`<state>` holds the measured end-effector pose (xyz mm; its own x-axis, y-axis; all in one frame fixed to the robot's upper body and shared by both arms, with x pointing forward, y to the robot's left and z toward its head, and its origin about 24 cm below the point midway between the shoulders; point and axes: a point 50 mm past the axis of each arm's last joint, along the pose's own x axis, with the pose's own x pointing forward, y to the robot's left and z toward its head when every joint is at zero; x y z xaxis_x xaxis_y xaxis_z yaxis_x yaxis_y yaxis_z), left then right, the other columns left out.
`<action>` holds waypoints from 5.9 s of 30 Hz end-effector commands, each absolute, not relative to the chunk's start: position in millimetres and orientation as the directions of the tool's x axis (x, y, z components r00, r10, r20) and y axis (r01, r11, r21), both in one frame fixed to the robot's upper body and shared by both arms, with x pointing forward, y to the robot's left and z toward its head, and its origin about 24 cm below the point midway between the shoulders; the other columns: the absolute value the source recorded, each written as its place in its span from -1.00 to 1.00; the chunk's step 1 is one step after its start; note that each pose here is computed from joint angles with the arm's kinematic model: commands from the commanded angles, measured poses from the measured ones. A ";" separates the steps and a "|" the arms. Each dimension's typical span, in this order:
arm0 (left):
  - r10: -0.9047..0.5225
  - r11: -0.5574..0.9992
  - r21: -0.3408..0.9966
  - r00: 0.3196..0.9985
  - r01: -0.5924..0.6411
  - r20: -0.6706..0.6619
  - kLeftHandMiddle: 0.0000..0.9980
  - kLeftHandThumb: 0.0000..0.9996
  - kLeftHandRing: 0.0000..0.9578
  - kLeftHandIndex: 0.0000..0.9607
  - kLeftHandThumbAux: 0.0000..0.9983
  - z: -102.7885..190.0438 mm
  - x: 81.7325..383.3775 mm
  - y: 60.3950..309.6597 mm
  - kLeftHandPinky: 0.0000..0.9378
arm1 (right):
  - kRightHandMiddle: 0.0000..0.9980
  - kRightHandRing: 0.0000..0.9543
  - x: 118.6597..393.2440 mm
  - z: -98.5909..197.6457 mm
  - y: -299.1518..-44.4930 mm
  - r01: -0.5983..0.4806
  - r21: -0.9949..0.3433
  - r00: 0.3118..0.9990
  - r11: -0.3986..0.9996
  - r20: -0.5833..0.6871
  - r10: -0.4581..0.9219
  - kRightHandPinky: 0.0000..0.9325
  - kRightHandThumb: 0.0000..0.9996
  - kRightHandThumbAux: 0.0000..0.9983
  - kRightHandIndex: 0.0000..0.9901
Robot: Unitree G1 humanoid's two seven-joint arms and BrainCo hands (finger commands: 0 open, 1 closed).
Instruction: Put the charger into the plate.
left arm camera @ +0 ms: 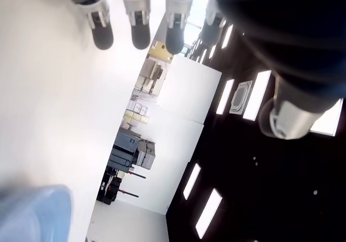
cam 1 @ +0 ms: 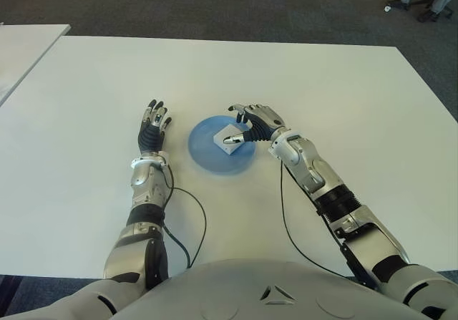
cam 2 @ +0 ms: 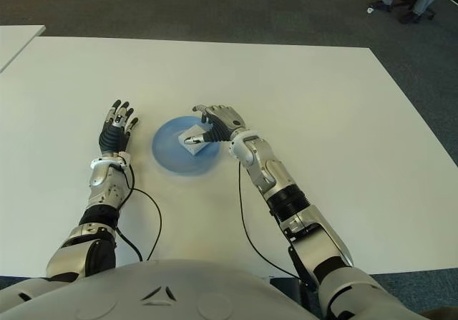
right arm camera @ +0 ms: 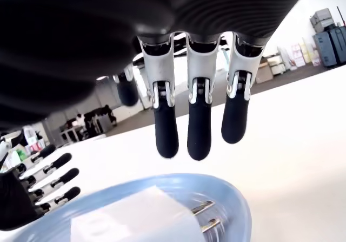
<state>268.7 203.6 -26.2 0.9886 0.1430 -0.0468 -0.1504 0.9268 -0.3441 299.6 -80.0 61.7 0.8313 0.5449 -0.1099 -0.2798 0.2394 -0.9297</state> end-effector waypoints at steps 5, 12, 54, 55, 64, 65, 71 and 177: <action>0.146 0.931 -0.329 0.988 -0.157 -0.057 -0.80 -1.00 -0.85 -0.88 -0.01 -28.5 264.1 205.1 -0.86 | -1.00 -1.00 298.4 62.0 -81.3 -0.319 -0.922 0.810 0.222 -0.143 0.569 -0.99 -0.31 -0.61 -1.00; 0.140 0.932 -0.329 0.989 -0.149 -0.052 -0.82 -1.00 -0.87 -0.89 -0.01 -28.1 263.2 205.4 -0.86 | -1.00 -1.00 297.2 65.3 -81.2 -0.324 -0.912 0.811 0.254 -0.129 0.570 -1.00 -0.28 -0.72 -1.00; 0.128 0.992 -0.017 0.990 -0.129 -0.059 -0.81 -1.00 -0.89 -0.92 0.12 -27.9 254.5 213.1 -0.99 | -1.00 -1.00 295.2 17.0 -126.1 -0.069 -0.017 0.994 0.997 0.085 0.070 -1.00 -0.90 0.41 -1.00; 0.128 0.992 -0.010 0.990 -0.129 -0.060 -0.82 -1.00 -0.89 -0.93 0.12 -28.1 254.1 213.2 -0.99 | -1.00 -1.00 295.0 15.5 -126.2 -0.066 0.002 0.994 0.998 0.091 0.066 -1.00 -0.92 0.43 -1.00; 0.114 0.993 0.017 0.992 -0.114 -0.059 -0.87 -1.00 -0.93 -0.98 0.15 -28.7 251.1 215.3 -1.00 | -0.95 -1.00 292.7 10.9 -121.2 -0.065 0.085 0.991 0.994 0.119 0.054 -0.99 -1.00 0.50 -0.97; 0.112 0.994 0.020 0.992 -0.111 -0.059 -0.88 -1.00 -0.94 -0.98 0.14 -28.8 250.8 215.6 -1.00 | -0.94 -1.00 292.4 10.4 -120.3 -0.065 0.089 0.991 0.994 0.119 0.054 -0.98 -1.00 0.49 -0.96; 0.100 0.994 0.056 0.993 -0.096 -0.070 -0.93 -1.00 -0.98 -1.00 0.12 -29.9 250.4 214.8 -1.00 | -0.90 -0.99 291.0 7.8 -118.5 -0.064 0.105 0.992 0.992 0.115 0.052 -0.96 -1.00 0.46 -0.93; 0.154 0.984 0.109 0.984 -0.144 -0.086 -0.90 -1.00 -0.99 -1.00 0.07 -32.8 250.4 210.6 -1.00 | -0.84 -0.87 277.2 -47.6 -109.3 -0.148 0.074 0.950 0.986 -0.265 0.163 -0.87 -1.00 0.30 -0.93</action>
<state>252.3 211.4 -26.8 0.9882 0.1445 -0.0504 -0.1379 0.9835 0.1168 295.3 -109.2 -19.3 0.9804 0.1649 -0.1079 -0.1586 0.9852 0.0642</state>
